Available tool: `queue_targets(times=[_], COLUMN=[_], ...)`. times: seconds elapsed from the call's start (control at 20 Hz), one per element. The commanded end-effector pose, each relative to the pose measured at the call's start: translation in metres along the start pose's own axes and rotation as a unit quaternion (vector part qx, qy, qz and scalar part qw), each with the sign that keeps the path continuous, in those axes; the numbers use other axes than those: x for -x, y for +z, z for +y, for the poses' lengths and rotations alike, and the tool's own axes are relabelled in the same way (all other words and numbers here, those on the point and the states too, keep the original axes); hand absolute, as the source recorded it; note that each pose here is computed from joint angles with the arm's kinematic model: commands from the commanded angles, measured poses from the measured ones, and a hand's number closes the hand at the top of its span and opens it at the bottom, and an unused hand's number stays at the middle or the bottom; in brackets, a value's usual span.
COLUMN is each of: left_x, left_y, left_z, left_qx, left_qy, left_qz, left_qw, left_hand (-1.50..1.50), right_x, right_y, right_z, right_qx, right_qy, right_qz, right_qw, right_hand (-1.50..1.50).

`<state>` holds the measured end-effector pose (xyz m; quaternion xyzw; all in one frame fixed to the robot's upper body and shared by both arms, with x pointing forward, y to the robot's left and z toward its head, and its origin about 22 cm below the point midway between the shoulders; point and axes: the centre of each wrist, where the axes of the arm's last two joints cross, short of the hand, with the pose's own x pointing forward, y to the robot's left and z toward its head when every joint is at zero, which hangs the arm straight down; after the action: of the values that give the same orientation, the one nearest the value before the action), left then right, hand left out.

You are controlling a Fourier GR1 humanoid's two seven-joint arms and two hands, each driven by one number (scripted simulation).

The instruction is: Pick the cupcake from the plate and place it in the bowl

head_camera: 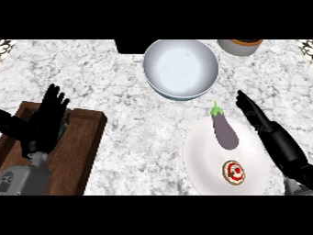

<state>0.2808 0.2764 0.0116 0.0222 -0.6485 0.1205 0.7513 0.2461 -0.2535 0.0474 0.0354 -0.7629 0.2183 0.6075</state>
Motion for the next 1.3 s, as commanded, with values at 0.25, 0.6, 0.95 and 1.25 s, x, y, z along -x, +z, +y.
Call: queue_targets(times=[0.25, 0.6, 0.95, 1.25], left_x=[-0.085, -0.074, -0.078, -0.085], left_y=[-0.020, -0.015, -0.009, -0.007], left_z=[0.010, 0.045, 0.051, 0.038], left_qx=[0.027, 0.005, 0.009, 0.005], left_qy=[-0.113, -0.115, -0.114, -0.117], left_qz=[-0.198, -0.192, -0.193, -0.193], left_qw=[0.9734, 0.9746, 0.9746, 0.9741], left_hand=[0.00, 0.00, 0.00, 0.00], right_x=[-0.048, -0.060, -0.108, -0.151], right_y=[-0.008, 0.072, 0.084, 0.089], right_z=[0.118, 0.090, 0.017, -0.023], right_qx=[-0.348, -0.173, -0.176, -0.201], right_qy=[-0.219, -0.013, 0.176, 0.292], right_qz=[-0.119, -0.216, -0.201, -0.098], right_qw=[0.904, 0.961, 0.947, 0.930], right_hand=[-1.50, -1.50, -1.50, -1.50])
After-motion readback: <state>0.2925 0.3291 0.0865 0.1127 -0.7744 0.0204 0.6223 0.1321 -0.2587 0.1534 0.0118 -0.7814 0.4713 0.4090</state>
